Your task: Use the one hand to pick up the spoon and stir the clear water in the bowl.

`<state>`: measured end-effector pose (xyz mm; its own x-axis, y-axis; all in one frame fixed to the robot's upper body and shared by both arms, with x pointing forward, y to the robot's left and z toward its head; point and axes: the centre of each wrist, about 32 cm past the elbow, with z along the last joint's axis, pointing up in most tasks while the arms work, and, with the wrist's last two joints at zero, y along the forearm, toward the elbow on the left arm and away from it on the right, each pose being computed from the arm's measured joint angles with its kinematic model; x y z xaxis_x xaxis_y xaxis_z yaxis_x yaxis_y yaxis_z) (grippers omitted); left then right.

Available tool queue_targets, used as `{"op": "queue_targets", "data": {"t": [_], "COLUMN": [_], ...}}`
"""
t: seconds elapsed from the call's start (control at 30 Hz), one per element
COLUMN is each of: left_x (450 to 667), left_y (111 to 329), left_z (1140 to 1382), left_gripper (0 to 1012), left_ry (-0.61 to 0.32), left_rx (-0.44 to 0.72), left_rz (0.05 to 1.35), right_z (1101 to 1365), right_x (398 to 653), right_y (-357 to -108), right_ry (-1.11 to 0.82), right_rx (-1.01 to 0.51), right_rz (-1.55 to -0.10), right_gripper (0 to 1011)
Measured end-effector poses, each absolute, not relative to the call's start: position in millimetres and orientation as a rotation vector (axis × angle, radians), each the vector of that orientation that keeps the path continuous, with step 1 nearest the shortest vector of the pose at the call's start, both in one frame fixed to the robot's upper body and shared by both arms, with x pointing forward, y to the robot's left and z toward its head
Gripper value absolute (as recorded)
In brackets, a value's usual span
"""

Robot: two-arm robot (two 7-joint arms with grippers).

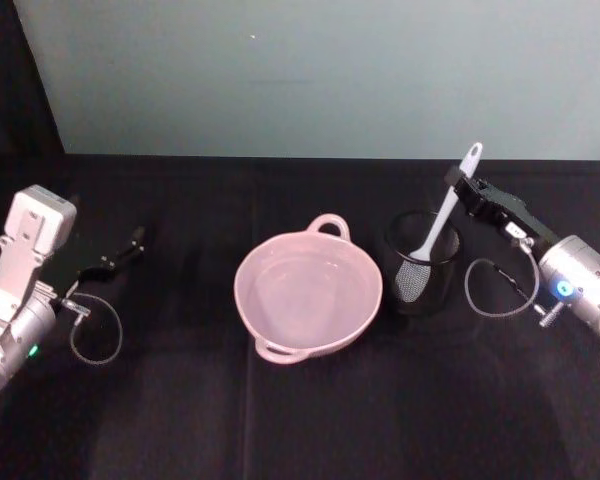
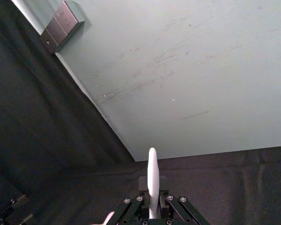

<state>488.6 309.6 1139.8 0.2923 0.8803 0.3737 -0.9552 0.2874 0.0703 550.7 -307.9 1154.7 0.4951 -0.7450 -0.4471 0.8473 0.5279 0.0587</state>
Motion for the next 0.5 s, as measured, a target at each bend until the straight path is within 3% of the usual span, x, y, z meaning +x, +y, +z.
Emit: {"op": "queue_targets", "data": {"t": [0.3, 0.5], "left_x": [488.6, 488.6], "left_y": [309.7, 309.7], "left_z": [1139.8, 1139.8], "left_gripper": [1011, 1011], "left_ry": [-0.285, -0.285], "left_rx": [0.304, 0.304], "left_rz": [1.248, 1.248], "right_z": [1154.2, 1154.5], "right_x": [550.9, 550.8], "right_y": [-308.4, -308.1], "right_ry": [0.398, 0.397], "right_rx": [0.288, 0.288], "right_rz": [-0.979, -0.979], "right_gripper": [123, 277]}}
